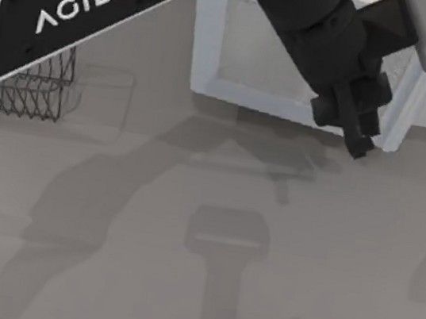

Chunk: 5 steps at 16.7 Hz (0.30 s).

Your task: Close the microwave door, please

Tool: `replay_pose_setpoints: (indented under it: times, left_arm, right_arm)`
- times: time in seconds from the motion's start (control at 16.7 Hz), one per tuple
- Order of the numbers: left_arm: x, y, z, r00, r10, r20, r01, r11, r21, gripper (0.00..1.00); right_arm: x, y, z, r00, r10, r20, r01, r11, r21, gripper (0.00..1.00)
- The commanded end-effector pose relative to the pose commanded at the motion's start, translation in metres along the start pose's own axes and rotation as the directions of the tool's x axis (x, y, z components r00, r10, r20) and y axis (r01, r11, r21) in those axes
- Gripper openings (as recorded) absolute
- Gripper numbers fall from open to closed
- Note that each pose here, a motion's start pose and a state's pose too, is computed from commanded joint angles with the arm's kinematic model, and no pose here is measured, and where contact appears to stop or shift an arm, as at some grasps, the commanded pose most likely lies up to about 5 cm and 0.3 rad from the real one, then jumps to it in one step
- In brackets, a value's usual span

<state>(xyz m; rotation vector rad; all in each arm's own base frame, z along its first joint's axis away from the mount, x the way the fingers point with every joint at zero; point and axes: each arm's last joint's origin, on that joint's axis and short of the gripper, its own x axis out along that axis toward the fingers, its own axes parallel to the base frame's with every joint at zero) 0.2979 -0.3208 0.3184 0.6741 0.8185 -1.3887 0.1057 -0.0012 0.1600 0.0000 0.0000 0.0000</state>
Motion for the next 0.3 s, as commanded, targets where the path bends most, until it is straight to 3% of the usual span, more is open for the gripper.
replay_pose_setpoints:
  times: [0.18, 0.3]
  left_arm:
    - [0.000, 0.017, -0.009, 0.995, 0.080, -0.056, -0.082, 0.996, -0.033, 0.00]
    - [0.002, 0.021, -0.011, 0.993, 0.091, -0.073, -0.094, 0.995, -0.039, 0.00]
  right_arm:
    - [0.000, 0.000, 0.000, 1.000, 0.000, 0.000, 0.000, 1.000, 0.000, 1.00]
    - [0.000, 0.000, 0.000, 1.000, 0.000, 0.000, 0.000, 1.000, 0.000, 1.00]
